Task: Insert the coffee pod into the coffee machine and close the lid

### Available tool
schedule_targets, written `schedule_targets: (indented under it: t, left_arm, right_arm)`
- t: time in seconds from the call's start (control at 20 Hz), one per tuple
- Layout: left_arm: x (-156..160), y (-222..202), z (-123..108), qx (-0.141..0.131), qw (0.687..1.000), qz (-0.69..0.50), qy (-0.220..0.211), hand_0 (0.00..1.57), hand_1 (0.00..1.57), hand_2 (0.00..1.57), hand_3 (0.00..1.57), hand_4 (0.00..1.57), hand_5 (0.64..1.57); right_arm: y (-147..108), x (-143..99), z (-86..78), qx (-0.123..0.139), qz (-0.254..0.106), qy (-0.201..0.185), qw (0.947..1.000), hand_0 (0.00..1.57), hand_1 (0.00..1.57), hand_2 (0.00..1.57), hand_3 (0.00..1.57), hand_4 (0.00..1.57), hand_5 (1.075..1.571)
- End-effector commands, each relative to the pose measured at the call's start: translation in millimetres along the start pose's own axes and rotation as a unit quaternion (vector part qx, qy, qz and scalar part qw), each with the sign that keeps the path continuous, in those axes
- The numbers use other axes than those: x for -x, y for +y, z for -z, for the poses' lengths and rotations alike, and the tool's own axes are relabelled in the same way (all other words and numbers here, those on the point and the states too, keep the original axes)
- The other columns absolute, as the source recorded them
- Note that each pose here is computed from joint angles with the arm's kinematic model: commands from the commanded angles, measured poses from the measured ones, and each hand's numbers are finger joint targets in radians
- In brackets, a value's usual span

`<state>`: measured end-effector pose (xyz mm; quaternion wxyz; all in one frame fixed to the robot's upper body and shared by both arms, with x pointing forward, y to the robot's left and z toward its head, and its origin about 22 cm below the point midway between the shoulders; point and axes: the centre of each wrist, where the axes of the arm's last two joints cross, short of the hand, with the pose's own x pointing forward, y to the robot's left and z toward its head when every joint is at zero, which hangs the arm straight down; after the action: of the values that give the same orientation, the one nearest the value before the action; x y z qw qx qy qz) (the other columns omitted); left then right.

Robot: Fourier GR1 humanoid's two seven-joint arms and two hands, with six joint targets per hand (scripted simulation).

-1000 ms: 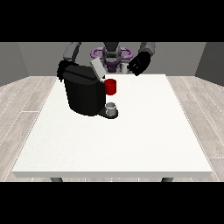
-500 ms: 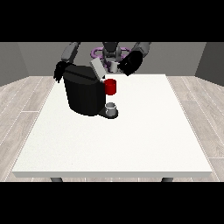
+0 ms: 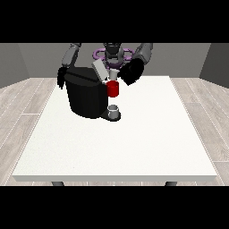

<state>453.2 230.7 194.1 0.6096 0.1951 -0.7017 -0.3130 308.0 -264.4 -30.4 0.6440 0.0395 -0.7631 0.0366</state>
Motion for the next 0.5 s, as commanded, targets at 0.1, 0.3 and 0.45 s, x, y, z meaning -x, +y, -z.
schedule_targets:
  t: [0.1,0.3,0.45]
  left_arm:
    - [-18.4,31.2,4.6,-0.039,0.999,-0.004,-0.014,1.45,1.45,1.48,1.40,0.60,1.571]
    - [-19.9,34.2,3.9,-0.033,0.999,-0.016,-0.033,1.45,1.45,1.48,1.39,0.61,1.571]
    - [-47.4,43.3,10.5,-0.050,0.998,0.005,-0.027,1.44,1.44,1.47,1.36,0.63,1.571]
  right_arm:
    - [-3.7,-20.5,27.7,-0.007,-0.010,-0.048,0.9988,0.00,0.00,0.00,0.00,0.31,1.571]
    - [-10.0,1.3,11.3,0.004,-0.004,-0.033,0.9994,0.00,0.00,0.00,0.00,0.17,1.571]
    - [9.0,-20.6,45.1,-0.003,0.000,-0.034,0.9994,0.00,0.00,0.00,0.00,0.24,1.571]
